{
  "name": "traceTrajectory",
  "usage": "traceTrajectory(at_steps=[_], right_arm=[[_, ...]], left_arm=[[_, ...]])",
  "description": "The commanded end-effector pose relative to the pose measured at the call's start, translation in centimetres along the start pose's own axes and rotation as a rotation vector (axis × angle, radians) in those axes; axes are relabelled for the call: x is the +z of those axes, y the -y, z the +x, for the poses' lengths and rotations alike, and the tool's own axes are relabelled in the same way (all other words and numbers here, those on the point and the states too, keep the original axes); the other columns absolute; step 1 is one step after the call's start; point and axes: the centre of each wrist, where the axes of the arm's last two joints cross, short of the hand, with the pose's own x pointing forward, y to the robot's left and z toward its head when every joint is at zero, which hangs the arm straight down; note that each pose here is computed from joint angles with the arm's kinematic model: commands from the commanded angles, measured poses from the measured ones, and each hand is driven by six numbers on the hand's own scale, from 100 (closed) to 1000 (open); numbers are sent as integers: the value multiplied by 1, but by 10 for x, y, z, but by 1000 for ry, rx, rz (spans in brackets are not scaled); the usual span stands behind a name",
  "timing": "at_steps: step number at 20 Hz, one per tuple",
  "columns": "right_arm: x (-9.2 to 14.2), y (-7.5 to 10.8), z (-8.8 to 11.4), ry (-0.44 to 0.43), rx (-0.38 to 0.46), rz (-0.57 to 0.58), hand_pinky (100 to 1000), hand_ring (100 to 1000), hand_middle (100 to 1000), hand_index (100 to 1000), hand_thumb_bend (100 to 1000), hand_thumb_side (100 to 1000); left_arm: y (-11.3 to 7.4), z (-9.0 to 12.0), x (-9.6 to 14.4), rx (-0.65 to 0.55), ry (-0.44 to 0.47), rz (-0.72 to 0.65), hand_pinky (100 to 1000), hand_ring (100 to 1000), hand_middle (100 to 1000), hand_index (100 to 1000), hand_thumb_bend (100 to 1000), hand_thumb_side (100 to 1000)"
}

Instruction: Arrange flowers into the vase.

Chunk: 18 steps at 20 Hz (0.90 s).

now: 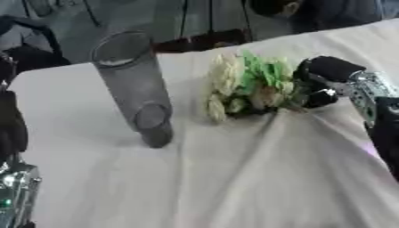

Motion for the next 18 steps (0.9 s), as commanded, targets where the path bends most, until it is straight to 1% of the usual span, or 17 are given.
traceTrajectory(at_steps=[1, 2, 8, 9, 10, 11, 12, 13, 14, 15, 16, 17, 18], right_arm=[[1, 12, -5, 2, 6, -2, 334, 354, 245, 466, 274, 579], [2, 12, -5, 4, 4, 2, 320, 337, 228, 453, 279, 577], [2, 15, -6, 7, -3, 10, 320, 337, 228, 453, 279, 577], [2, 15, -5, 10, -1, 15, 226, 168, 100, 233, 301, 532], [1, 16, -5, 15, 4, 24, 224, 150, 100, 202, 270, 527], [1, 16, -5, 18, 7, 31, 224, 150, 100, 202, 270, 527], [0, 17, -4, 20, 9, 34, 218, 123, 100, 178, 234, 527], [0, 17, -4, 21, 10, 36, 218, 123, 100, 178, 234, 527], [-1, 18, -3, 23, 11, 36, 211, 100, 100, 140, 142, 539], [-2, 19, -3, 25, 12, 34, 207, 100, 100, 132, 251, 538], [-3, 20, -2, 29, 16, 32, 197, 100, 100, 116, 302, 538], [-4, 21, -1, 32, 19, 28, 197, 100, 100, 116, 302, 538], [-5, 22, 0, 36, 20, 21, 137, 100, 100, 100, 313, 534]], left_arm=[[-1, 4, -6, -2, 23, -1, 655, 839, 935, 1000, 100, 1000], [-2, 4, -6, -2, 23, -1, 655, 839, 935, 1000, 100, 1000], [-2, 4, -5, -3, 23, -1, 655, 839, 935, 1000, 100, 1000], [-2, 4, -5, -4, 22, 0, 654, 838, 935, 1000, 100, 1000], [-2, 4, -5, -4, 20, 2, 654, 837, 935, 1000, 100, 1000], [-2, 4, -5, -5, 19, 3, 654, 837, 935, 1000, 100, 1000], [-2, 4, -5, -5, 19, 4, 654, 835, 935, 1000, 100, 1000], [-2, 4, -5, -5, 19, 4, 654, 835, 935, 1000, 100, 1000], [-2, 4, -5, -5, 18, 4, 653, 833, 935, 1000, 100, 1000], [-2, 4, -5, -5, 18, 5, 653, 832, 935, 1000, 100, 1000], [-2, 4, -5, -5, 17, 5, 653, 831, 935, 1000, 100, 1000], [-2, 4, -5, -5, 17, 5, 653, 831, 935, 1000, 100, 1000], [-2, 4, -4, -5, 16, 5, 652, 830, 934, 1000, 100, 1000]])
